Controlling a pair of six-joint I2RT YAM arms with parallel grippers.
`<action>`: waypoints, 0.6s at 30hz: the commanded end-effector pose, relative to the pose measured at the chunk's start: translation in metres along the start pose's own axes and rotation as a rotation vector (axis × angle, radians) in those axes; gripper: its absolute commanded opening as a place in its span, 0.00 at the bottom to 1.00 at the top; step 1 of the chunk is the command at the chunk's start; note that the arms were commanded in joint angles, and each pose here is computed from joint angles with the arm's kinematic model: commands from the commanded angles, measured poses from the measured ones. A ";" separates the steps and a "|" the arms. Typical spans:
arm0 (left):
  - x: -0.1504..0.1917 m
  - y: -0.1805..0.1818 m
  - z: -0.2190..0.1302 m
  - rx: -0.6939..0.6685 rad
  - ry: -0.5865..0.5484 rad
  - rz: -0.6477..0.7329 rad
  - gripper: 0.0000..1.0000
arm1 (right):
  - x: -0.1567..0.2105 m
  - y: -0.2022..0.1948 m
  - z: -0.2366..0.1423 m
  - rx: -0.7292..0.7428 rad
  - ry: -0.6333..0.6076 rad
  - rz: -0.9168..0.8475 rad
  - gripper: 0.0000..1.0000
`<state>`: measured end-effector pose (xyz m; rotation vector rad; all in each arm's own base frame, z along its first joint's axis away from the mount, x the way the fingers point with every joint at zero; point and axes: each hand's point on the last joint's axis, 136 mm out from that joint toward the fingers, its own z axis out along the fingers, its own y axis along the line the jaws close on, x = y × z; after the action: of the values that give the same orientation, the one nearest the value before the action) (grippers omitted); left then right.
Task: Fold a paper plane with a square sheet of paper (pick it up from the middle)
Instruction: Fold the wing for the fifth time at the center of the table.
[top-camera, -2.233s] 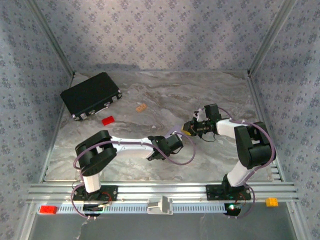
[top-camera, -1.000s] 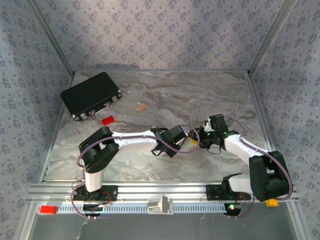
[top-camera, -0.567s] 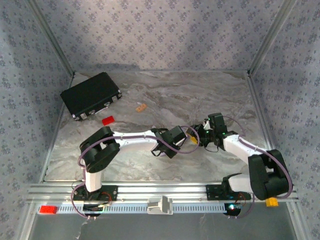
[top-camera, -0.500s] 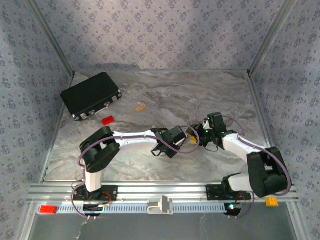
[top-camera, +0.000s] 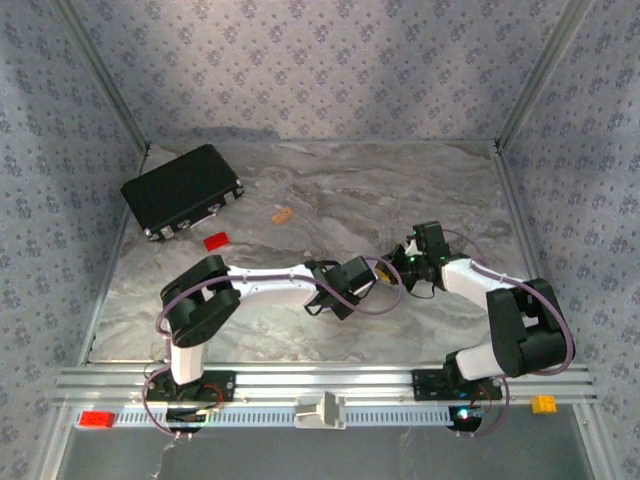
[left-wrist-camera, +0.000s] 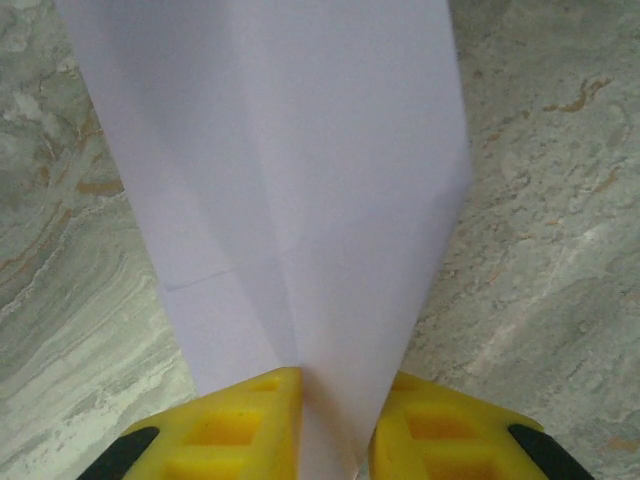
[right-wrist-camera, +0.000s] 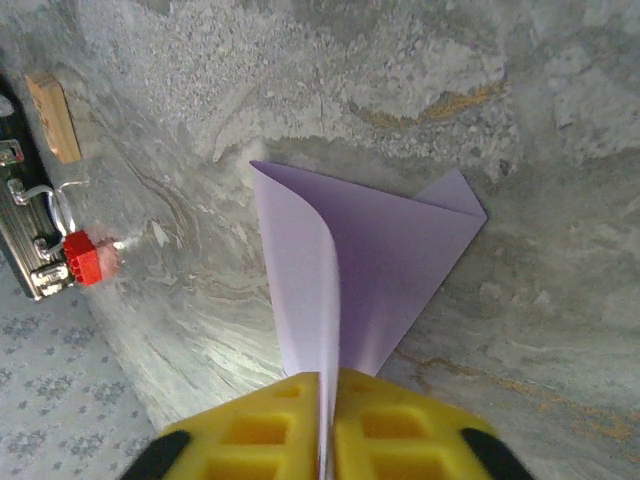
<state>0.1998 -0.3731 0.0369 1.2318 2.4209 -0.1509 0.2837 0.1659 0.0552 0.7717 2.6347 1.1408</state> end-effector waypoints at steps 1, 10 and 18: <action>-0.004 0.001 -0.005 -0.037 -0.024 0.042 0.22 | 0.000 0.004 -0.001 0.000 0.020 0.000 0.06; -0.005 0.006 -0.008 -0.099 -0.052 0.073 0.22 | -0.003 0.005 -0.001 -0.008 0.019 -0.005 0.00; -0.002 0.007 -0.009 -0.107 -0.053 0.083 0.21 | -0.004 0.004 -0.001 -0.008 0.019 -0.003 0.00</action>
<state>0.2031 -0.3680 0.0345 1.2567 2.3418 -0.0343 0.2854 0.1641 0.0547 0.7790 2.6379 1.1472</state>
